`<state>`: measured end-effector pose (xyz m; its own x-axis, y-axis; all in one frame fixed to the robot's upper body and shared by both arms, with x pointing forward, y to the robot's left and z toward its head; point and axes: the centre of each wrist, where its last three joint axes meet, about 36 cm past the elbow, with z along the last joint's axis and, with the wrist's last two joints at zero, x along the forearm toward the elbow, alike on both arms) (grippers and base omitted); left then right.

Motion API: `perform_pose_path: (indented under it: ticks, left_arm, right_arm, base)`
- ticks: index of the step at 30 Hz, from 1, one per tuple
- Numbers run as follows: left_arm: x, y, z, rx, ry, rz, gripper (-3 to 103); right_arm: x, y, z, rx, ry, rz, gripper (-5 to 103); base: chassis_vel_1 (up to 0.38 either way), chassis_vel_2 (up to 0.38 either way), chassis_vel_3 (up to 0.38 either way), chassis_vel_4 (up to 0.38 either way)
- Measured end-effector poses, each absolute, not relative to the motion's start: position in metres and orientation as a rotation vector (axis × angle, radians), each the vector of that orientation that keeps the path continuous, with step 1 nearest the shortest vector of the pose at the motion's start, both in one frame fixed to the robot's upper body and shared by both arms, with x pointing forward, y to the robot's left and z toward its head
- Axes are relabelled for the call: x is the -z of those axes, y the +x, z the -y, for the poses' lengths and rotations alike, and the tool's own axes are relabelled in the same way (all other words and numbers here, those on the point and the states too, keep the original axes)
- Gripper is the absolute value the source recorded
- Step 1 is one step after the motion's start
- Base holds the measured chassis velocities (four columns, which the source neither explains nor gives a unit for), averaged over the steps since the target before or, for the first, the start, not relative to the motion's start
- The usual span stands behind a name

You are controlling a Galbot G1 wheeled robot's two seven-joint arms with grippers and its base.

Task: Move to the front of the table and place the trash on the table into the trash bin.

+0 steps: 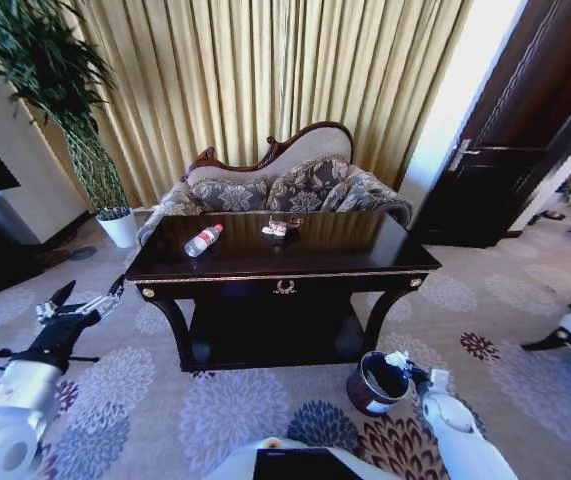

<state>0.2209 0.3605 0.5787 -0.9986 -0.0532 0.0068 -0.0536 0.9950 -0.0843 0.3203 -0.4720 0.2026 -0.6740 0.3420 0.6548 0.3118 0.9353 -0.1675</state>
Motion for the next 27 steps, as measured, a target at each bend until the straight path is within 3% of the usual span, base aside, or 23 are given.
perform_pose_path:
  ticks: [8, 9, 11, 12, 16, 18, 21, 27]
  left_arm:
    - [-0.578, 0.220, -0.361, -0.130, 0.086, 3.130, 100]
    - [-0.578, 0.219, -0.361, -0.130, 0.084, 3.128, 100]
    - [-0.578, 0.219, -0.361, -0.130, 0.082, 3.128, 100]
    - [-0.577, 0.219, -0.361, -0.130, 0.080, 3.128, 100]
    - [-0.577, 0.219, -0.361, -0.131, 0.080, 3.128, 100]
    - [-0.577, 0.220, -0.360, -0.133, 0.078, 3.130, 100]
    - [-0.577, 0.220, -0.360, -0.134, 0.077, 3.131, 100]
    - [-0.578, 0.220, -0.360, -0.132, 0.078, 3.132, 100]
  right_arm:
    - [-0.196, 0.322, 0.465, -0.095, -0.451, 2.336, 0]
    - [-0.195, 0.321, 0.462, -0.097, -0.447, 2.337, 11]
    - [-0.195, 0.321, 0.461, -0.097, -0.445, 2.338, 11]
    - [-0.196, 0.320, 0.459, -0.096, -0.443, 2.343, 21]
    - [-0.196, 0.320, 0.458, -0.098, -0.441, 2.351, 32]
    - [-0.196, 0.319, 0.459, -0.098, -0.441, 2.355, 43]
    - [-0.197, 0.319, 0.459, -0.098, -0.440, 2.357, 48]
    - [-0.200, 0.319, 0.458, -0.095, -0.431, 2.367, 76]
  base:
    - [0.000, 0.000, 0.000, 0.000]
    - [0.000, 0.000, 0.000, 0.000]
    - [0.000, 0.000, 0.000, 0.000]
    - [0.000, 0.000, 0.000, 0.000]
    - [0.000, 0.000, 0.000, 0.000]
    - [0.000, 0.000, 0.000, 0.000]
    - [0.000, 0.000, 0.000, 0.000]
    - [0.000, 0.000, 0.000, 0.000]
